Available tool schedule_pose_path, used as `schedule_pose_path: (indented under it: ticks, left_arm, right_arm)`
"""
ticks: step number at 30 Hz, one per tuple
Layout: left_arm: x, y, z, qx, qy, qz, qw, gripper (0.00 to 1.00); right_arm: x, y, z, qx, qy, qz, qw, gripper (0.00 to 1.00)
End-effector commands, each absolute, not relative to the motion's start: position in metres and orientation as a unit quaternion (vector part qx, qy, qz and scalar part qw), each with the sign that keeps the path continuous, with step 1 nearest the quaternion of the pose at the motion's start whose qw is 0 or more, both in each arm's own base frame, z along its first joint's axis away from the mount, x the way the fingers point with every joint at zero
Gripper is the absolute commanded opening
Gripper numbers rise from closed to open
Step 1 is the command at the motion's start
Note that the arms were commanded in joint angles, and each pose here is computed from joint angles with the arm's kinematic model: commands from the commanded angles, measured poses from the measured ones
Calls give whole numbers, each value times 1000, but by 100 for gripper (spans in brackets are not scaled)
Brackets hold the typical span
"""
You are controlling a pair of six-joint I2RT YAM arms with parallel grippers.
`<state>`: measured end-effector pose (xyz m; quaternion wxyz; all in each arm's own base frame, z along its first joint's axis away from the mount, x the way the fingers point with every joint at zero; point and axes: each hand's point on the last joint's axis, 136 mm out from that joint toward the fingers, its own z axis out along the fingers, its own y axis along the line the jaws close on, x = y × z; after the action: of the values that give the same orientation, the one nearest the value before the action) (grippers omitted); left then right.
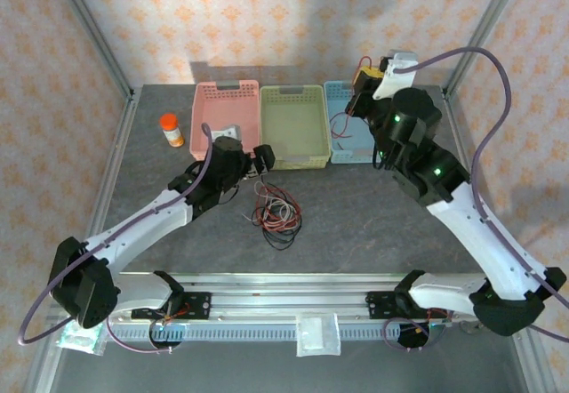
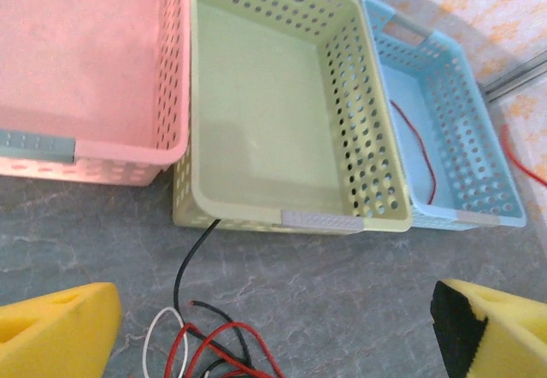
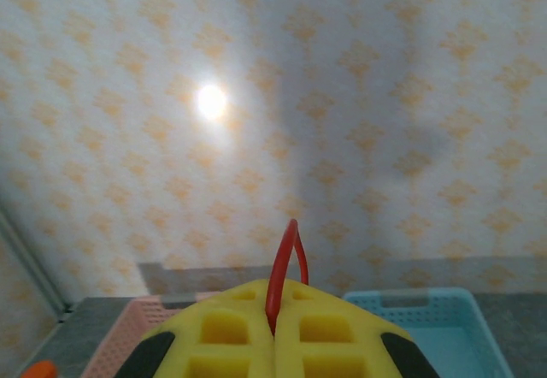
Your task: Untangle the cables
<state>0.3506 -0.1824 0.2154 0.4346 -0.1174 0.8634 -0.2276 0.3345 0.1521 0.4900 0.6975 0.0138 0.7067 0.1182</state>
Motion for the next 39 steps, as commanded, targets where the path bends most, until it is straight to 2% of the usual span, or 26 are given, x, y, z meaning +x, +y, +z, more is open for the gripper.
schedule_pose_path:
  ticks: [1,6,12,20,24,27,33,39]
  left_arm:
    - [356,-191,244,-92,846,-245,464,95]
    - [379,-224,264,-83,824,-310,468,95]
    - [399,-270,263,-39,837,-322,441,96]
    - [389,-334,263,12,841,-332,427,97]
    - [376,-358,251,19,841,-347,415,97]
    - [371,-358,238,0,841,-360,403,97]
    - [362,-342,232,-27,841,-360,404,97]
    - [359,-335,234,-20,845,-346,408,97]
  right_arm:
    - [349,147,487,24,717,122,686,0]
    - [384,128,455,39,741,82,665,0]
    - [436,97,399,79,779,54,620,0]
    - [483,63,339,143,815,12,562,0]
    - [501,73,305,136,840,24,524,0]
    - [515,88,277,123,857,63,497,0]
    - [541,84,212,155,879,166,418,0]
    - [551,81,146,167,907,156,354,0]
